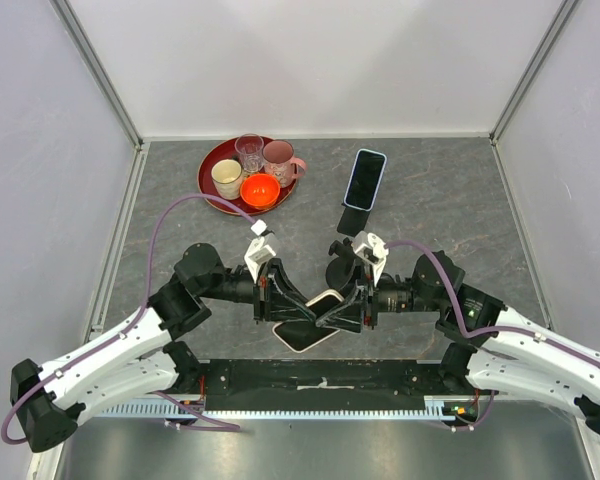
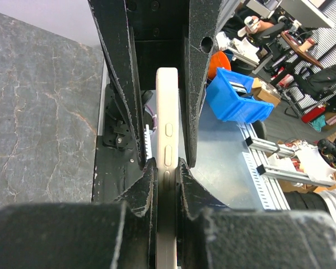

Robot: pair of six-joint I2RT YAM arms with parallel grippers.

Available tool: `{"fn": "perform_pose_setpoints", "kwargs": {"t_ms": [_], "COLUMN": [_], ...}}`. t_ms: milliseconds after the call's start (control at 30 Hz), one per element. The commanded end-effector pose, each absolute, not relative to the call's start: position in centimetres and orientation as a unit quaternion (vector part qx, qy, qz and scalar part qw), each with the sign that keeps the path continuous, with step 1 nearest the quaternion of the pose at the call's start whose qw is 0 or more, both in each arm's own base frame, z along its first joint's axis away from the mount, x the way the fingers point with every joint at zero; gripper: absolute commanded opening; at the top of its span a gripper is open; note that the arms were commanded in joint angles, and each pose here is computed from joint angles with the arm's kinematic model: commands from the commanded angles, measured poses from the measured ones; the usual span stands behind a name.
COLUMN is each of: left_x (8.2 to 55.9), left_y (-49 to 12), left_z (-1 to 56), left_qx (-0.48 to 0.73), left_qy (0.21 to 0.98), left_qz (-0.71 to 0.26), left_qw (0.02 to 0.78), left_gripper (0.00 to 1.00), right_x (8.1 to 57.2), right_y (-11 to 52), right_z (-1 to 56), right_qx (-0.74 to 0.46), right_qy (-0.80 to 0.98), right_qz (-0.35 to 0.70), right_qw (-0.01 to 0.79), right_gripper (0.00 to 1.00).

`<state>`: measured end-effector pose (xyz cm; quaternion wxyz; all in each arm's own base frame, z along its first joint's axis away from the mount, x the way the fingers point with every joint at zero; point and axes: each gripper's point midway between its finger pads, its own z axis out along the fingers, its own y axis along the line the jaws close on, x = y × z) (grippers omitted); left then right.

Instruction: Place the phone on the phone stand

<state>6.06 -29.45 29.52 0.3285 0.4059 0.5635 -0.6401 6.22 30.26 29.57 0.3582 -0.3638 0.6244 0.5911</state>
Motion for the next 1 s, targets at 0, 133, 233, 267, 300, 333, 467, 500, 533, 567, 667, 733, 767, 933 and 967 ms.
{"fn": "perform_pose_setpoints", "kwargs": {"t_ms": [0,133,233,267,300,333,467,500,533,567,667,733,767,933,967], "left_x": [6.2,6.1,6.2,6.3,6.4,6.6,7.9,9.2,10.0,10.8,15.0,17.1,17.6,21.6,22.2], "left_y": [-29.2,-29.1,-29.1,-29.2,-29.2,-29.3,-29.4,-29.5,-29.2,-29.0,-27.9,-27.9,-28.1,-30.3,-30.6], "left_z": [33.6,33.6,33.5,33.3,33.2,33.1,32.6,32.4,31.9,31.9,30.5,29.8,29.1,25.8,25.6], "left_qx": [0.398,0.398,0.396,0.394,0.391,0.388,0.364,0.341,0.328,0.311,0.231,0.219,0.222,0.254,0.259], "left_qy": [0.523,0.524,0.526,0.529,0.533,0.537,0.571,0.591,0.614,0.628,0.696,0.719,0.732,0.766,0.765], "left_qz": [-0.652,-0.651,-0.651,-0.65,-0.649,-0.647,-0.626,-0.61,-0.591,-0.578,-0.501,-0.458,-0.442,-0.366,-0.359], "left_qw": [0.378,0.378,0.378,0.377,0.377,0.378,0.386,0.403,0.406,0.418,0.46,0.475,0.469,0.464,0.468], "left_gripper": [0.02,0.02,0.02,0.02,0.02,0.02,0.24,0.31,0.44,0.55,0.59,0.58,0.53,0.42,0.39], "right_x": [6.4,6.6,7.2,7.4,7.7,8.5,10.0,10.6,11.4,13.0,15.9,16.8,16.8,16.8,16.6], "right_y": [30.4,30.0,29.8,29.6,29.4,29.1,27.0,26.4,25.7,24.0,19.5,16.6,15.2,10.0,9.4], "right_z": [32.1,32.8,33.0,33.2,33.1,33.1,33.9,33.6,33.4,33.2,32.4,32.5,32.5,34.7,35.0], "right_qx": [-0.362,-0.356,-0.34,-0.334,-0.325,-0.307,-0.253,-0.241,-0.227,-0.19,-0.124,-0.082,-0.072,-0.013,-0.01], "right_qy": [0.599,0.593,0.598,0.598,0.602,0.609,0.616,0.63,0.642,0.67,0.72,0.735,0.743,0.731,0.73], "right_qz": [0.602,0.6,0.594,0.592,0.588,0.579,0.557,0.54,0.52,0.475,0.365,0.313,0.292,0.244,0.242], "right_qw": [0.385,0.402,0.418,0.425,0.431,0.446,0.496,0.503,0.515,0.538,0.577,0.595,0.598,0.637,0.639], "right_gripper": [0.4,0.23,0.01,0.0,0.0,0.0,0.0,0.0,0.0,0.0,0.0,0.0,0.0,0.0,0.0]}}
